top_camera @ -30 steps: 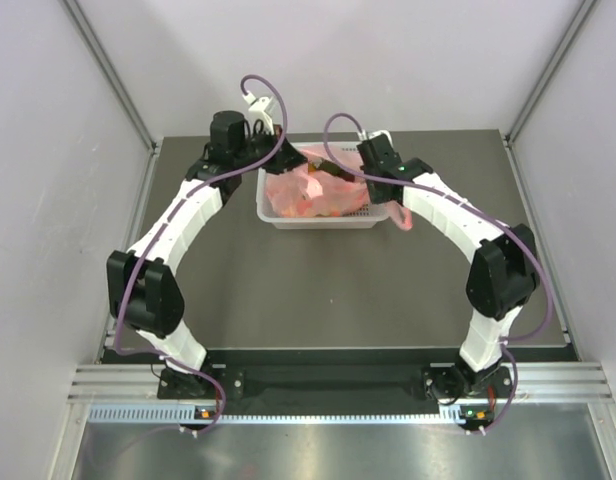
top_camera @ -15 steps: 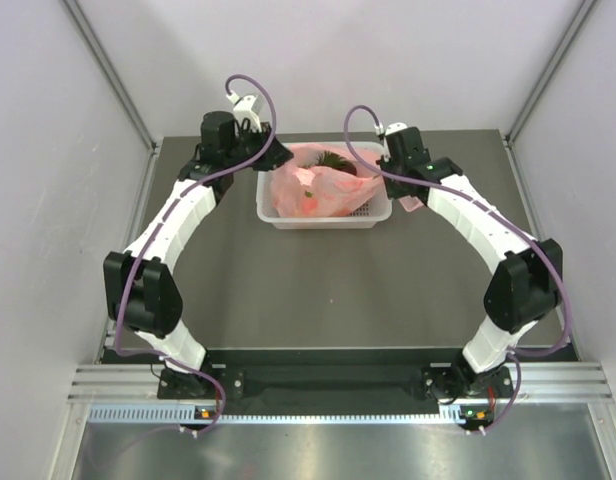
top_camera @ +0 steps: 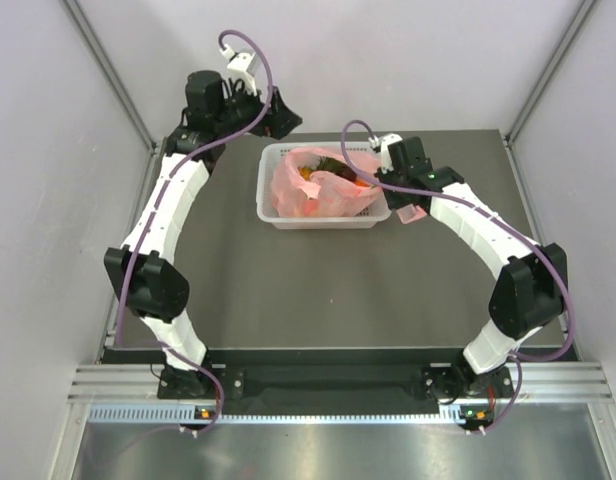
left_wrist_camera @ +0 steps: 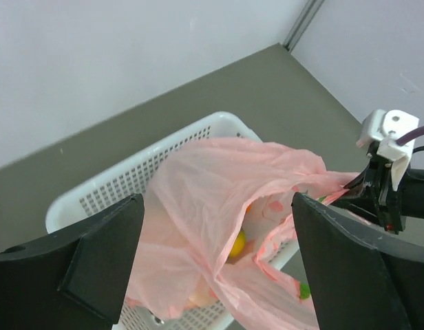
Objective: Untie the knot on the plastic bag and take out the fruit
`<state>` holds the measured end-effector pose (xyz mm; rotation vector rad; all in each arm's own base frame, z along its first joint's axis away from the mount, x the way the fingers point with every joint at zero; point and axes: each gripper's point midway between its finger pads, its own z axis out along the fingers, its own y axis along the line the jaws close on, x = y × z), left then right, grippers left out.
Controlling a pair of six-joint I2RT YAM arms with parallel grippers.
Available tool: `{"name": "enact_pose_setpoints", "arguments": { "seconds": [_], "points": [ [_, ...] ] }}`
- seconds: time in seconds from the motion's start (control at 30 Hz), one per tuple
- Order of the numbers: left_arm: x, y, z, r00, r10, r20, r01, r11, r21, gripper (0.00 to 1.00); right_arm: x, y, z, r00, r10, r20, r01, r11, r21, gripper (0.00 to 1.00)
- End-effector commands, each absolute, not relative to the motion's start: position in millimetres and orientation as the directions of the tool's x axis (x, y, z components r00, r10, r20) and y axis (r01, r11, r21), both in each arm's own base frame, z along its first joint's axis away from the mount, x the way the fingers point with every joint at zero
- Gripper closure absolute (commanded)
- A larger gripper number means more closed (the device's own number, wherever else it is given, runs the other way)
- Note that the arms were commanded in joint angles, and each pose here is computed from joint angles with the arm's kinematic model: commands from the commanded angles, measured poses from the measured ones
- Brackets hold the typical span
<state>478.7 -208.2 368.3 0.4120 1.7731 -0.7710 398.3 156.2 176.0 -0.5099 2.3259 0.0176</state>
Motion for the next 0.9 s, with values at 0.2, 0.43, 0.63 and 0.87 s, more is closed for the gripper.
{"name": "enact_pose_setpoints", "arguments": {
  "seconds": [0.2, 0.43, 0.63, 0.87],
  "points": [
    [483.5, -238.3, 339.3, -0.273, 0.173, -0.946, 0.814, 0.566, -0.131, 0.02, 406.8, 172.1, 215.7, -0.556, -0.321, -0.766, -0.411, 0.908, -0.082, 0.92],
    [473.8, -281.8, 269.6, -0.279, 0.353, -0.893, 0.860, 0.506, -0.069, 0.06, 407.1, 172.8, 217.0, -0.553, -0.321, -0.768, -0.413, 0.907, -0.082, 0.91],
    [491.6, -281.7, 246.1, -0.288, 0.406, -0.867, 0.814, 0.581, 0.002, 0.11, 408.3, 173.3, 213.8, -0.559, -0.317, -0.766, -0.409, 0.909, -0.078, 0.92],
    [535.4, -256.1, 247.1, -0.307, 0.367, -0.878, 0.624, 0.774, 0.106, 0.41, 408.5, 173.8, 213.2, -0.561, -0.308, -0.769, -0.404, 0.912, -0.071, 0.94]
  ]
}}
